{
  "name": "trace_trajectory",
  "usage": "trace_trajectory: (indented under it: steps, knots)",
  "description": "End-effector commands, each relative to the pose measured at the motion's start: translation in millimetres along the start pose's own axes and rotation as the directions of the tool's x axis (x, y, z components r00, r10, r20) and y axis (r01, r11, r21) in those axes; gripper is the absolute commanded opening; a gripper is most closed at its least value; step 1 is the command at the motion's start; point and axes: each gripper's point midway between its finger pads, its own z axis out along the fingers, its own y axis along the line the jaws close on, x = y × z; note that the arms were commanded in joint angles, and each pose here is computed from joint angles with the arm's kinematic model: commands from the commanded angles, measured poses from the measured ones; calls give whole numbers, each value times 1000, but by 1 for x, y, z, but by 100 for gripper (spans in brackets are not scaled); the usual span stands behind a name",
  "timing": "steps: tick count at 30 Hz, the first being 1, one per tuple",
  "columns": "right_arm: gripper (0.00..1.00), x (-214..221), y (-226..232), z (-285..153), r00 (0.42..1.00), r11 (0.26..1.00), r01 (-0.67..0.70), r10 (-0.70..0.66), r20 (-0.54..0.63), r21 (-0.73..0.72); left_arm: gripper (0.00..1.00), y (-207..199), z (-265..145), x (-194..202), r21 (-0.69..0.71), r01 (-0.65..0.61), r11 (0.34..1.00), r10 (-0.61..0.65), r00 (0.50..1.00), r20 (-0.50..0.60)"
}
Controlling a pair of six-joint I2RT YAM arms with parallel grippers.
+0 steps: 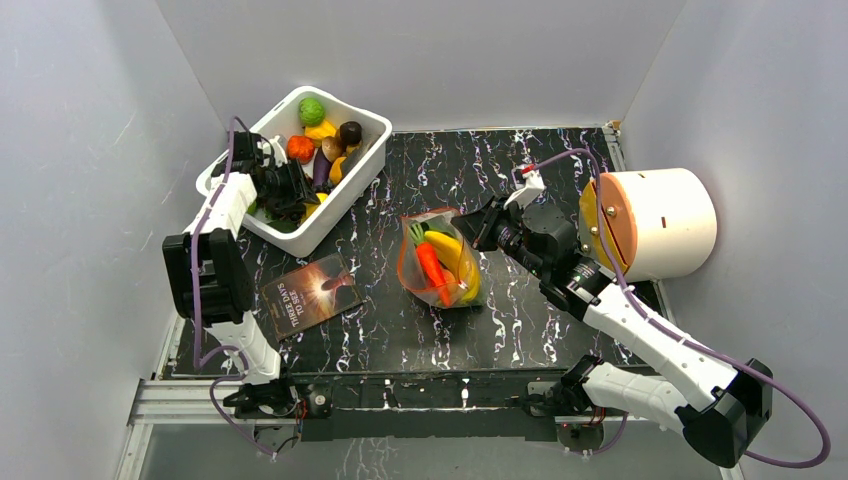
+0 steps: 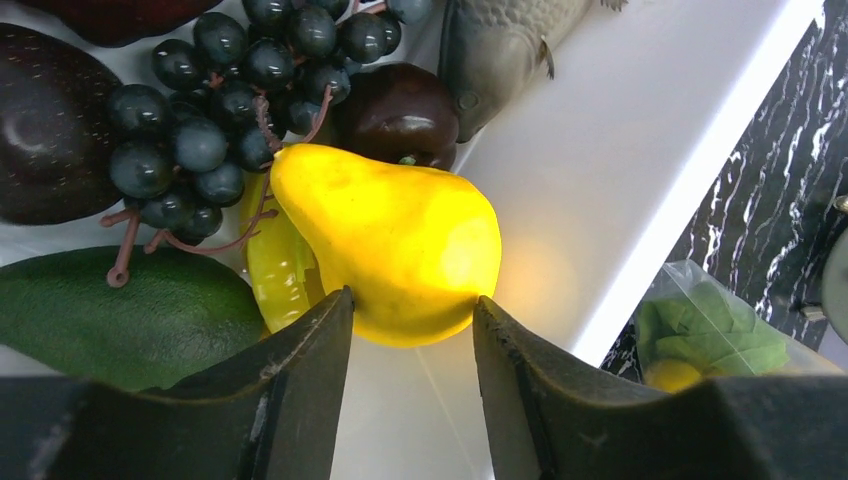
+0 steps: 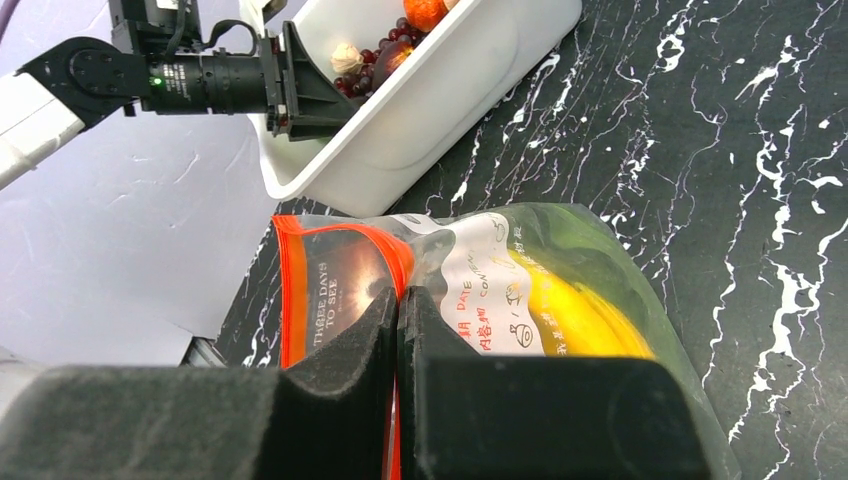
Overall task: Place the food in the zip-top bag and seal the zipper
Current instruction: Pick up the fake fruit from the bin.
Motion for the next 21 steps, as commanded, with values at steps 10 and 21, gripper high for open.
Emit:
trace_trajectory:
  steps: [10,21]
  knots:
    - [0,-41,22,-2,991,998,-23,31,133,-56,33,-19,-52,-40,-61,-53,997,64,980,190]
    - [0,-41,23,-4,991,998,-13,21,131,-60,64,18,-42,-67,-237,-60,970,111,972,209]
